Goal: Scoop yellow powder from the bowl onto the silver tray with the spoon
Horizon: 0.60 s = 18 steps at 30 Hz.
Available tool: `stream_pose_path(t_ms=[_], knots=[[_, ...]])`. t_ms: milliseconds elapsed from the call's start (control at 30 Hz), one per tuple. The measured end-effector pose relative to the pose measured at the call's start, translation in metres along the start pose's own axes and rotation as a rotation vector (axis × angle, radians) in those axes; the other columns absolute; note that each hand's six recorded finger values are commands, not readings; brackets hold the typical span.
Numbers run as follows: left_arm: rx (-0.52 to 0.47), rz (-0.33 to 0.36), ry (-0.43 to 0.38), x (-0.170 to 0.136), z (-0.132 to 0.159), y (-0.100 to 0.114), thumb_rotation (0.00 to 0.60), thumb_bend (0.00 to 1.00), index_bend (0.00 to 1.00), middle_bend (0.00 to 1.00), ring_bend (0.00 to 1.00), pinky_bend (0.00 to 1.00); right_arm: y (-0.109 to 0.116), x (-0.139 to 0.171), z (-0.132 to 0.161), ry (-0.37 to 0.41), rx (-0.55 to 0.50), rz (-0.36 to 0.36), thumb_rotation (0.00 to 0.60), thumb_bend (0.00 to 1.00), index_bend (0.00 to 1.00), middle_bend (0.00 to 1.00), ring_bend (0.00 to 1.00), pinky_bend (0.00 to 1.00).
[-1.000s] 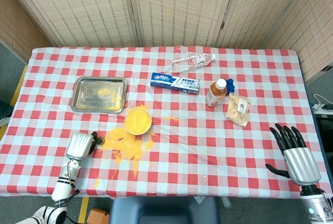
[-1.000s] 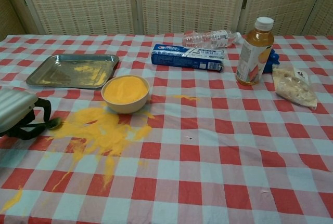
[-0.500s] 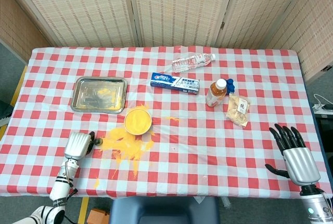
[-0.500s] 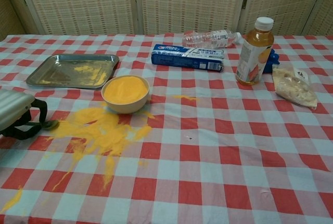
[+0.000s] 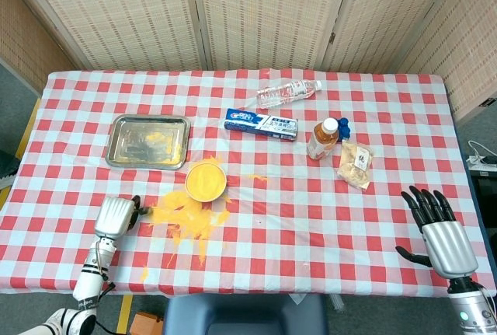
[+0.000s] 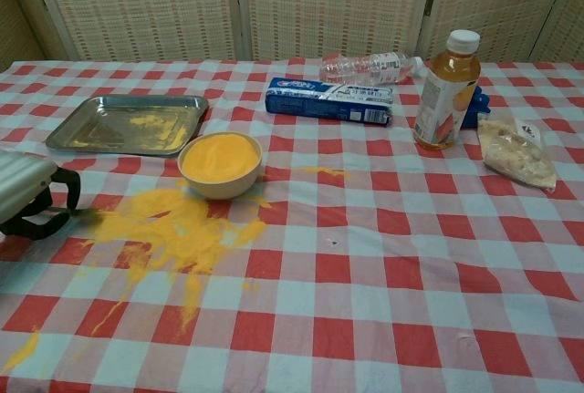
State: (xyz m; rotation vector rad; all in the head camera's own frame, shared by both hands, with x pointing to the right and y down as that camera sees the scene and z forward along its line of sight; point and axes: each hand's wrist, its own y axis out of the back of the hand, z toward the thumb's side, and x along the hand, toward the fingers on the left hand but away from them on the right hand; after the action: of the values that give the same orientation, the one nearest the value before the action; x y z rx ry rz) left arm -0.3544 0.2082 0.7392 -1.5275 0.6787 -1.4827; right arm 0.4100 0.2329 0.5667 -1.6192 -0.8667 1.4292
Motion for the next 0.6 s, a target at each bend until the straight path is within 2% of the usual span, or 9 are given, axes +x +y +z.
stream_pose_path(t_ms=[300, 600], knots=[[-0.035, 0.063, -0.013, -0.002, 0.006, 0.017, 0.6, 0.53, 0.72, 1.0, 1.0, 1.0, 0.0, 0.0, 0.0, 0.002, -0.003, 0.003, 0.528, 0.0, 0.0, 0.0, 0.0, 0.0], [-0.012, 0.133, -0.045, 0.017, 0.043, 0.055, 0.6, 0.53, 0.72, 1.0, 1.0, 1.0, 0.002, 0.0, -0.001, 0.007, -0.019, 0.011, 0.529, 0.0, 0.0, 0.0, 0.0, 0.0]])
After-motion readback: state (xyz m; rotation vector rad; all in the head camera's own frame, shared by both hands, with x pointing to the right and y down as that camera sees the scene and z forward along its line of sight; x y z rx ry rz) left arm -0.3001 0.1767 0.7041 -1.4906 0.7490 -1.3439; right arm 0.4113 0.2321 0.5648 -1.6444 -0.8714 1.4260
